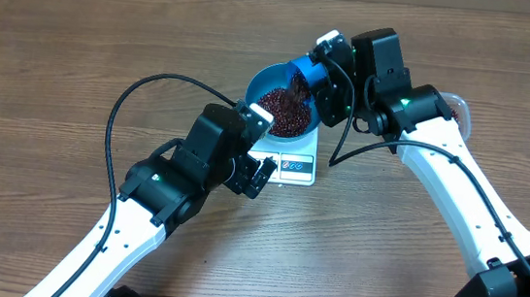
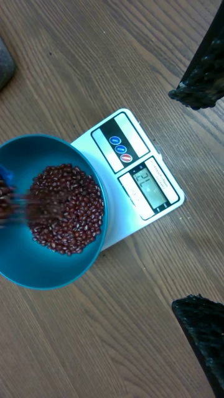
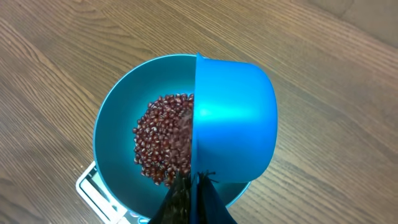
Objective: Scoop item into bowl and weigh 150g on scale
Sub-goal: 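Tilt the scoop with the right gripper to pour beans into the bowl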
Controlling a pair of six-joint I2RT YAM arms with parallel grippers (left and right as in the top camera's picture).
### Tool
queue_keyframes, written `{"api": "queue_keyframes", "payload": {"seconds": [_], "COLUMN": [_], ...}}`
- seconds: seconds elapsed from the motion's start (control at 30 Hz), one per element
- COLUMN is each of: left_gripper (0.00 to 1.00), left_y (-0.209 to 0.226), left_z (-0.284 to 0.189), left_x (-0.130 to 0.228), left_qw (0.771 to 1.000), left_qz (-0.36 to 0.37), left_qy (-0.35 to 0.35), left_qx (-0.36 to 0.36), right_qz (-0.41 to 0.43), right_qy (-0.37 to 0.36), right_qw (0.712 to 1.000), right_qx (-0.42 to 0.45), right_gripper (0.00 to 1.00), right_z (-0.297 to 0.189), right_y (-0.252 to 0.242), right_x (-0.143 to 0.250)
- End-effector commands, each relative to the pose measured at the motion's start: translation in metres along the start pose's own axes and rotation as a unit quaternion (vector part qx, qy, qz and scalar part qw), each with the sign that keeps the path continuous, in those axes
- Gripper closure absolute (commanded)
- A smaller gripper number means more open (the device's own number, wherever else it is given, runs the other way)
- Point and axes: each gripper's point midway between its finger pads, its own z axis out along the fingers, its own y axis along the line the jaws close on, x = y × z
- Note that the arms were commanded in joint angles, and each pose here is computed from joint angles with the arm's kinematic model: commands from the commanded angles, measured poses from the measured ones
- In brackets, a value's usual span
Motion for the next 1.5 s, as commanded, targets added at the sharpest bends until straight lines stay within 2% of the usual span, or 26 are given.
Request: {"api": "queue_keyframes", "payload": {"seconds": [0.0, 0.5, 0.97, 1.27, 1.47], "left_gripper": [0.0, 0.01, 0.0, 0.0, 0.0], "left_y": [-0.001, -0.001, -0.001, -0.001, -0.001], "left_z": [0.001, 0.001, 0.001, 0.001, 0.001], "left_x": [0.001, 0.001, 0.001, 0.001, 0.001], "left_qw": [1.0, 1.0, 1.0, 1.0, 1.0], "left_qz": [-0.009, -0.009, -0.009, -0.009, -0.008], "left_qy": [0.001, 0.001, 0.001, 0.001, 0.001], "left_qx": [0.006, 0.006, 0.006, 0.006, 0.006], "right_qz": [-0.049, -0.123, -0.156, -0.122, -0.069], "right_qy": [-0.037, -0.028, -0.025, -0.07, -0.122], "right_qw": [0.998, 0.989, 0.975, 0.976, 0.958], "right_qx": [0.01, 0.078, 0.159, 0.169, 0.252], "right_gripper": [0.96, 0.96, 0.96, 0.96, 0.96], "right_z": [-0.02, -0.018, -0.026, -0.047, -0.082], "right_y": [0.002, -0.002, -0.002, 0.0, -0.026], "right_x": [-0.024, -0.031, -0.041, -0.059, -0.081]}}
